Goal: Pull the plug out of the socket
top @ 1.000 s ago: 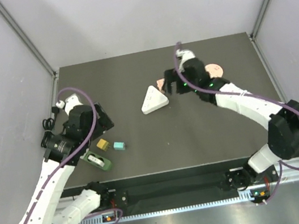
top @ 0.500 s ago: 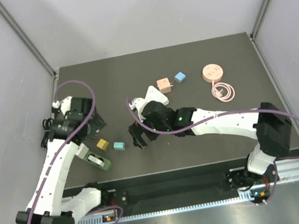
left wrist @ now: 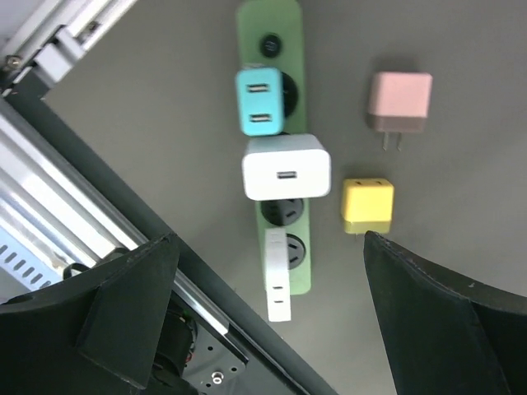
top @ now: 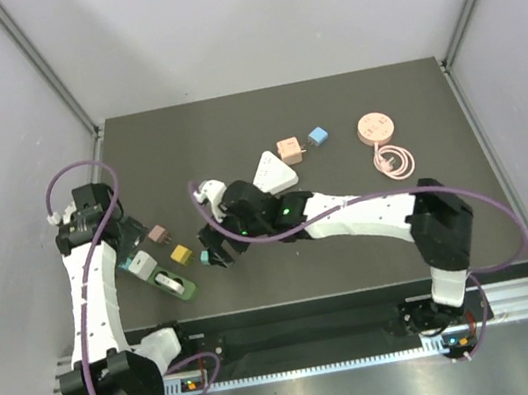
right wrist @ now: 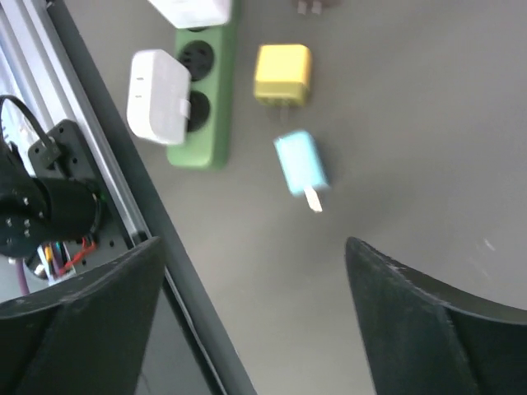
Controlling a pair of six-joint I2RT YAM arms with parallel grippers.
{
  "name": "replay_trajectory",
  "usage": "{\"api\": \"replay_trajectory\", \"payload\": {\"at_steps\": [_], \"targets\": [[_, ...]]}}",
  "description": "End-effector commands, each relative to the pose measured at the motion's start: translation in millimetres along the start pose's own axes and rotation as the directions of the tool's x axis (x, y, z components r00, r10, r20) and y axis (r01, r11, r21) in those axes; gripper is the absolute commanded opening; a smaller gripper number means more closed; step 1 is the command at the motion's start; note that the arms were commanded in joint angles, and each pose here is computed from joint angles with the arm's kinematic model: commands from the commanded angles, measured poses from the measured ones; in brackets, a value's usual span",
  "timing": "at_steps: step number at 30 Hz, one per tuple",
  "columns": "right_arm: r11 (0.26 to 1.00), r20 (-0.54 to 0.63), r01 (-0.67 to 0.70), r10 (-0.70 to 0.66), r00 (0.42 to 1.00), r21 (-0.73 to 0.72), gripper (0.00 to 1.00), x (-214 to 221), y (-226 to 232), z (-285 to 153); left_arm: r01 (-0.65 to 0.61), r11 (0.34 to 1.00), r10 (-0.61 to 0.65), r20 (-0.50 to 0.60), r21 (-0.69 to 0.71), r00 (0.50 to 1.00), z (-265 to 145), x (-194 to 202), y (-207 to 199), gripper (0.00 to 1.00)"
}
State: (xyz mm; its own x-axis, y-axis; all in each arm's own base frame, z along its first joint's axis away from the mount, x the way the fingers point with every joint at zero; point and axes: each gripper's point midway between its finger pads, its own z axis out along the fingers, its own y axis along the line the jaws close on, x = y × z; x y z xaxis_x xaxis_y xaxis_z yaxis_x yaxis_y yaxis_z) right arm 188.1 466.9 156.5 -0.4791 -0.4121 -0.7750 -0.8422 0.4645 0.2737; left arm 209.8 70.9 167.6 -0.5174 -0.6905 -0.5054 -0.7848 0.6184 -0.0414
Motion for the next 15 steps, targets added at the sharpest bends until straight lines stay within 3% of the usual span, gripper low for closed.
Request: {"api": "replay_trajectory", "payload": {"at_steps": [1,4,10,15], "targets": [[0.997,0.081,0.065,-0.062,0.995,-0.039,0.86,-29,35,27,0.03,0.999,-0.029,0.059,-0.023,0.998,0,-11,14,0.98],[0.995,0.062,0.088,-0.085,0.994,-0.052,0.84,-24,50,47,0.053,0.999,-0.053,0.016,0.007,0.998,6,-8,15,0.98],[0.976,0.051,0.209,-0.206,0.977,-0.054,0.96,0,78,79,0.11,0.992,-0.111,0.019,0.068,0.994,4,-20,7,0.96],[0.973,0.044,0.223,-0.221,0.974,-0.053,0.92,20,85,103,0.144,0.986,-0.15,0.068,0.089,0.986,3,-26,6,0.97]]}}
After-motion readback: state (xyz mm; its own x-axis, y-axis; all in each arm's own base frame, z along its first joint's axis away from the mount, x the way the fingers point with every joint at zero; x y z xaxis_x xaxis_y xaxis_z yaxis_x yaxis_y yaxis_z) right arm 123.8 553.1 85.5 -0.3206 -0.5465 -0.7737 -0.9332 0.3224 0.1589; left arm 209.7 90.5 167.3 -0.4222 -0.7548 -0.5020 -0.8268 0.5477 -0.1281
